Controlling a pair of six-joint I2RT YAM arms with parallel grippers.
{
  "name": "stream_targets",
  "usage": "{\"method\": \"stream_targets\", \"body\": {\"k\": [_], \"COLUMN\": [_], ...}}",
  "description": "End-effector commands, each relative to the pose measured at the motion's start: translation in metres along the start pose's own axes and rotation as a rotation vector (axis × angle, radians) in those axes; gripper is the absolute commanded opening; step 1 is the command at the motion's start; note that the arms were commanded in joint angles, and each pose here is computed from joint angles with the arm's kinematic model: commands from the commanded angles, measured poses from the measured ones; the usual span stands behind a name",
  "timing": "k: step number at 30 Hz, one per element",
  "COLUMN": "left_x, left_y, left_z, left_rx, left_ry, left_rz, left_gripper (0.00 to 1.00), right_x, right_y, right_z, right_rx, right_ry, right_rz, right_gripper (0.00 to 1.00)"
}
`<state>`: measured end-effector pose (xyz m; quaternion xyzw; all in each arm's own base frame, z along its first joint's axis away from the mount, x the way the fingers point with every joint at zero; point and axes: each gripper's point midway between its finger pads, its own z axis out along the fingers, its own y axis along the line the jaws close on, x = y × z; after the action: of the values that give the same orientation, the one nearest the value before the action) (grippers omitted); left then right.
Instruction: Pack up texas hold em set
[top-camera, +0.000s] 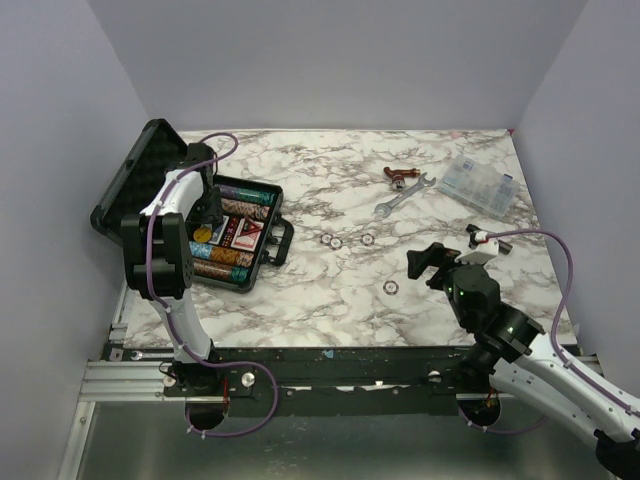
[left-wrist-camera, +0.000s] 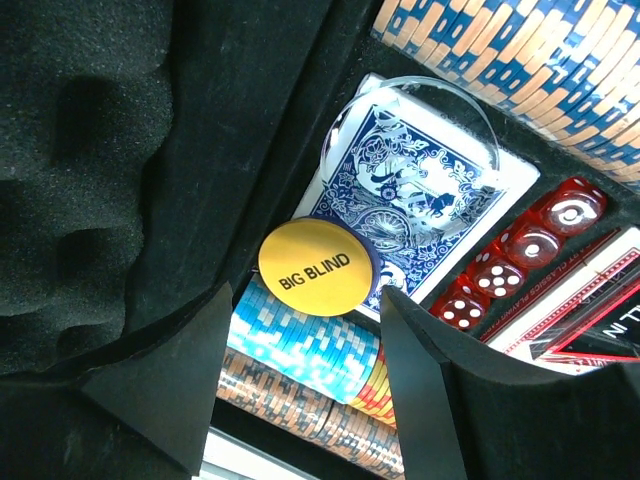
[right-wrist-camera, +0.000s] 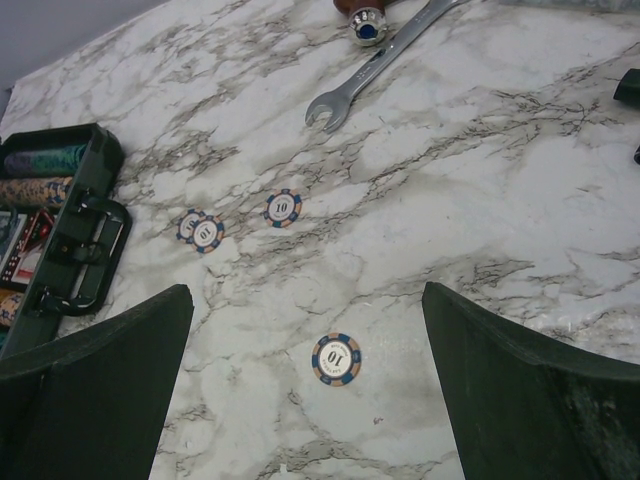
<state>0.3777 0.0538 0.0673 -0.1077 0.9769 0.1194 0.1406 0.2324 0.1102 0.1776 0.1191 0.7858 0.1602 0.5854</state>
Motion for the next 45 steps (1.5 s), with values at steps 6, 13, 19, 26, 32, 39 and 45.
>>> {"method": "stream_targets", "body": {"k": [6, 13, 19, 26, 32, 39, 45], "left_x": [-0.028, -0.022, 0.012, 0.052, 0.08, 0.091, 0.085], "left_y": [-0.034, -0.108, -0.188, -0.254, -0.284, -0.312, -0.324], "left_z": [-0.061, -0.117, -0.156, -0.162, -0.151, -0.134, -0.124], "left_rx": [0.215, 0.482, 0.701, 0.76, 0.698, 0.628, 0.575], "left_ry": [-0.162, -0.262, -0.271, -0.208, -0.193, -0.181, -0.127], "left_rz": [0.003, 0.117, 0.269, 0.418, 0.534, 0.646, 0.643], "left_gripper": [0.67, 0.68, 0.67, 0.65, 0.65, 0.66, 0.66], "right_x": [-0.001, 0.011, 0.024, 0.023, 0.018, 0.01, 0.005], "right_y": [0.007, 0.009, 0.007, 0.006, 0.006, 0.006, 0.005], "right_z": [0.004, 0.011, 0.021, 0.021, 0.015, 0.012, 0.007], "right_rx": [-0.012, 0.001, 0.06, 0.086, 0.06, 0.044, 0.022], "right_ry": [0.003, 0.056, 0.114, 0.128, 0.101, 0.073, 0.041], "right_rz": [-0.004, -0.034, -0.071, -0.061, -0.031, -0.03, -0.007], "right_gripper": [1.0, 1.0, 1.0, 1.0, 1.0, 1.0, 1.0]}}
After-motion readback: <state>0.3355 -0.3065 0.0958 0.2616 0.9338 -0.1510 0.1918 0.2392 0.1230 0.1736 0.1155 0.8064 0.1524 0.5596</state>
